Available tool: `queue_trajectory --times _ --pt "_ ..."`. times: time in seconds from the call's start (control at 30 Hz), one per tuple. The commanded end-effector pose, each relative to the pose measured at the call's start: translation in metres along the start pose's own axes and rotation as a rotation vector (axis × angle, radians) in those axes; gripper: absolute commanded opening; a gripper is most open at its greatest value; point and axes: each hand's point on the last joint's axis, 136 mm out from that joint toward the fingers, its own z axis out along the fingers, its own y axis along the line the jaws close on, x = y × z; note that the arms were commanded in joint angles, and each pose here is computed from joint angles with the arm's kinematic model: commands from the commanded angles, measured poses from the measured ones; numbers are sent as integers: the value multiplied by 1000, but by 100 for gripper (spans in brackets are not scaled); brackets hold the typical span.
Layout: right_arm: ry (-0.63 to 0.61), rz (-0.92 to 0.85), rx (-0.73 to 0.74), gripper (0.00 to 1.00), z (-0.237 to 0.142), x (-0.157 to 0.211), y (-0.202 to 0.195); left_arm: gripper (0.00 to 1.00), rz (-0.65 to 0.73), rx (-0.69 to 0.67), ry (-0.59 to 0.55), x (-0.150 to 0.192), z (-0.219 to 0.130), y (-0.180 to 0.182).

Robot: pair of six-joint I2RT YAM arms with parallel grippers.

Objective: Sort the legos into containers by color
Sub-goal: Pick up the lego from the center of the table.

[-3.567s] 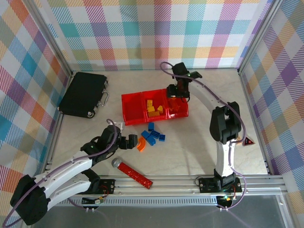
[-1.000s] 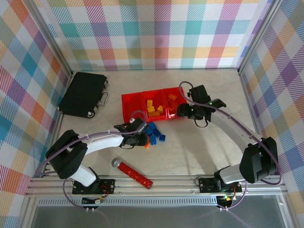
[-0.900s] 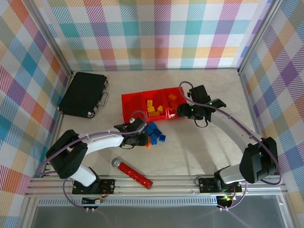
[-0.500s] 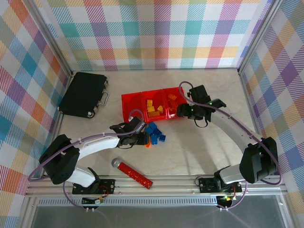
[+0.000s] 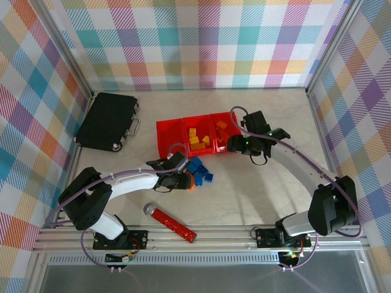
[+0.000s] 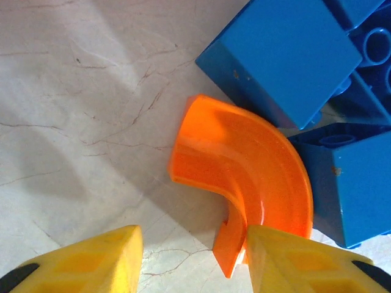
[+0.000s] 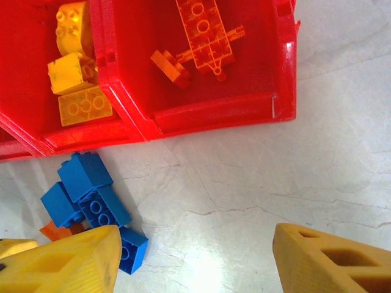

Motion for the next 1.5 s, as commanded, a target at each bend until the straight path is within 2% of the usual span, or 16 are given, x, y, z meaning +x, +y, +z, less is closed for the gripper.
queue_trajectory --times 0.0,0.4,0.53,0.83,0.93,1.03,1.13,1.3,1.47 --pt "0 16 -15 67 -1 3 0 47 -5 28 6 -3 -4 -12" --pt "-1 10 -6 67 0 3 -2 46 21 13 39 1 8 -22" --pt "1 10 -3 67 1 4 -2 42 25 5 57 3 13 -22" --pt "-1 9 4 67 0 5 -4 26 32 -5 65 5 15 -22" --pt "-1 11 4 67 0 5 -4 15 30 -4 66 5 15 -21" --pt "1 11 5 67 0 5 -4 12 30 -5 65 5 14 -21" --pt "0 9 7 67 -1 4 -4 0 33 -1 62 3 7 -24" --pt "-11 5 26 67 -4 2 -7 0 39 6 5 -6 -20 -27" --pt "-52 2 44 67 -12 -6 -9 0 45 12 -100 -27 -68 -31"
